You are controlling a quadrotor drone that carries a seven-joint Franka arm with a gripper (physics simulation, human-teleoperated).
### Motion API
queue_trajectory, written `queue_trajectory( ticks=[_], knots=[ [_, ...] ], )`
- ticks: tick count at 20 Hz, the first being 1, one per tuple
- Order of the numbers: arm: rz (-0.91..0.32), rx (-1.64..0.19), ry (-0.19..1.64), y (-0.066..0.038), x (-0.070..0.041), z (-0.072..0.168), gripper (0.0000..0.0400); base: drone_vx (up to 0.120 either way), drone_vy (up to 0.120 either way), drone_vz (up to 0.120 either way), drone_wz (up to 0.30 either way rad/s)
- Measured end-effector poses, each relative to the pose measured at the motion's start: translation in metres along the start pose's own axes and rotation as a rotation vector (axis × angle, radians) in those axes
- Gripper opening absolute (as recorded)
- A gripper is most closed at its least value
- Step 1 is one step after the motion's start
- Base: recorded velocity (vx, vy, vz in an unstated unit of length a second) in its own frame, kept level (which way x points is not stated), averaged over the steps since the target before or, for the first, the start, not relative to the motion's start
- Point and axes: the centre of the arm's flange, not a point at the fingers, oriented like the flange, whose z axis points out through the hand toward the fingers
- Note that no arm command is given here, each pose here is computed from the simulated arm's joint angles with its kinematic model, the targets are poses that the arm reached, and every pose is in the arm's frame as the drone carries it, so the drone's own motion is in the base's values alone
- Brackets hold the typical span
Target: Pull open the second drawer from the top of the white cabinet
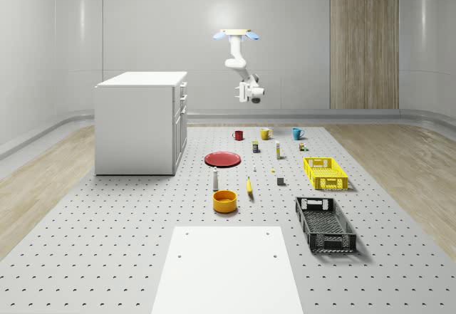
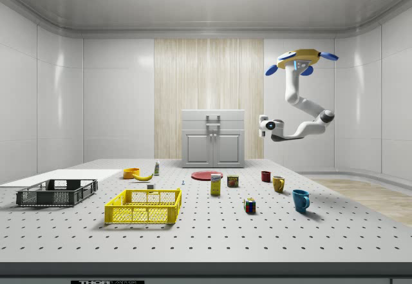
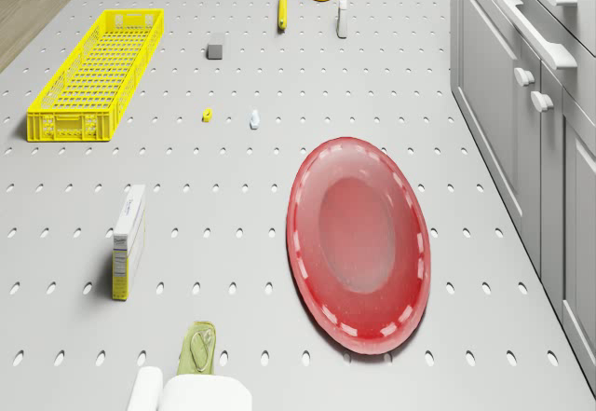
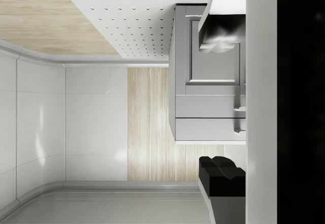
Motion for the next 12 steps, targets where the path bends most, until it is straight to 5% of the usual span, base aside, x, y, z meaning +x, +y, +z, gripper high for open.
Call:
queue_trajectory(
  ticks=[12],
  knots=[
    [0.0, 0.0, 0.0, 0.0, 0.0, 0.0, 0.03, 0.12, -0.12, 0.0, 0.0]
  ],
)
